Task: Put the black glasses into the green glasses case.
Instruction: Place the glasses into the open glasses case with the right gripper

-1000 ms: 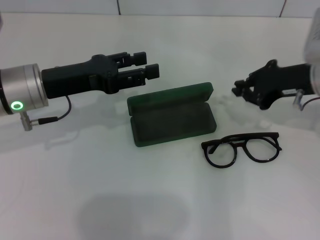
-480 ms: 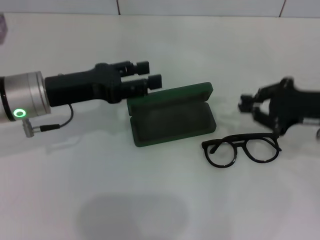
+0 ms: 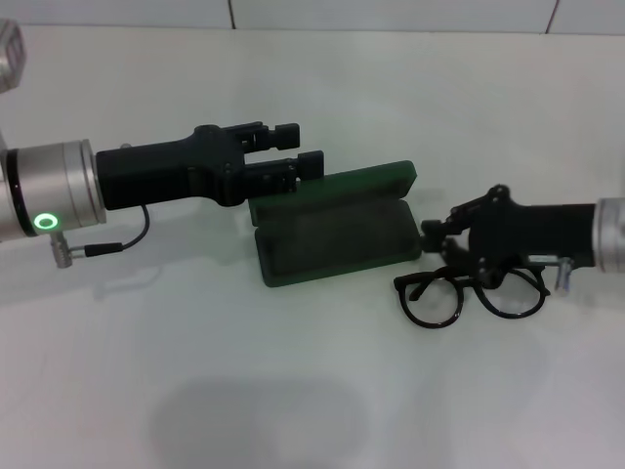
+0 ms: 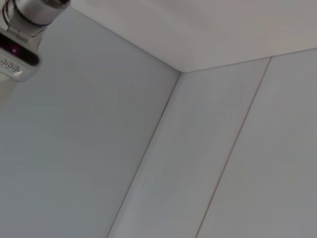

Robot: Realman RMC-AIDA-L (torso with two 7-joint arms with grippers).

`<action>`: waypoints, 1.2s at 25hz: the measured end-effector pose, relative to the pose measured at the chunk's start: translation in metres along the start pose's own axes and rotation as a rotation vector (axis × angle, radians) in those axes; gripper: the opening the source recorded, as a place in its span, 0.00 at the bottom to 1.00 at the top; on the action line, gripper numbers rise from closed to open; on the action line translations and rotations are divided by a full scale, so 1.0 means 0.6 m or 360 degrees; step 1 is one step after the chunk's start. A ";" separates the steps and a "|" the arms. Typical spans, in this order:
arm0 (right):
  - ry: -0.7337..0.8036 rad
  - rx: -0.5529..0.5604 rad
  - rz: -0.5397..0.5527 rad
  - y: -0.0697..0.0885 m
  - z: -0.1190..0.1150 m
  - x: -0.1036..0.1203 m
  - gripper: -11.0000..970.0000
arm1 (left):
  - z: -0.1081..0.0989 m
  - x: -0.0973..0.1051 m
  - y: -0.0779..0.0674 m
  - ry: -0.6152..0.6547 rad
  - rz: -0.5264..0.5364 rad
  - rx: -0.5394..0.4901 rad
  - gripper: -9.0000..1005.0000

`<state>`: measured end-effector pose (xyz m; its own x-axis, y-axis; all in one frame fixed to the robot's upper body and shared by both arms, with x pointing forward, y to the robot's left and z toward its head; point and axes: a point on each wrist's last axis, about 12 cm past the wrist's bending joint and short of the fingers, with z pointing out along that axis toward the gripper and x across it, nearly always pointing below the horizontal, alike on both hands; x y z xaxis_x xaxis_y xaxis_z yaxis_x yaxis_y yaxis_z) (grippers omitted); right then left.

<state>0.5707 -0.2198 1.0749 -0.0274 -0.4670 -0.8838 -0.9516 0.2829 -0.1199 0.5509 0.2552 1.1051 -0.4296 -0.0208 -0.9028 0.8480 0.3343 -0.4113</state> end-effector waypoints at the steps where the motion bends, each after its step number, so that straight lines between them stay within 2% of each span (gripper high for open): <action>1: 0.0022 -0.0016 -0.0007 0.002 0.005 0.000 0.14 | 0.000 0.000 0.000 0.0000 -0.0001 -0.0001 0.71; 5: 0.0102 -0.0067 -0.0013 0.004 0.014 -0.001 0.14 | -0.002 0.002 0.000 -0.0002 -0.0004 -0.0009 0.71; 11: 0.0154 -0.0044 -0.0024 0.000 0.014 0.000 0.15 | -0.003 0.002 0.000 -0.0004 0.0006 -0.0011 0.71; 19: 0.0057 0.0041 -0.0123 -0.001 -0.029 -0.036 0.17 | -0.004 0.003 0.000 -0.0008 0.0005 -0.0016 0.71; 24: 0.0419 -0.0004 -0.0160 -0.018 -0.044 -0.084 0.17 | -0.004 0.004 0.000 -0.0014 0.0002 -0.0014 0.71; 30: 0.0790 -0.0179 -0.0221 -0.035 -0.029 -0.146 0.24 | -0.003 0.007 -0.001 -0.0020 0.0010 -0.0014 0.71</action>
<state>0.5880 -0.1992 1.1625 -0.0143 -0.8419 -0.5394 -0.9828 0.1112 -0.1476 0.5480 0.2567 1.1017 -0.4201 -0.0305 -0.9070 0.8480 0.3427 -0.4043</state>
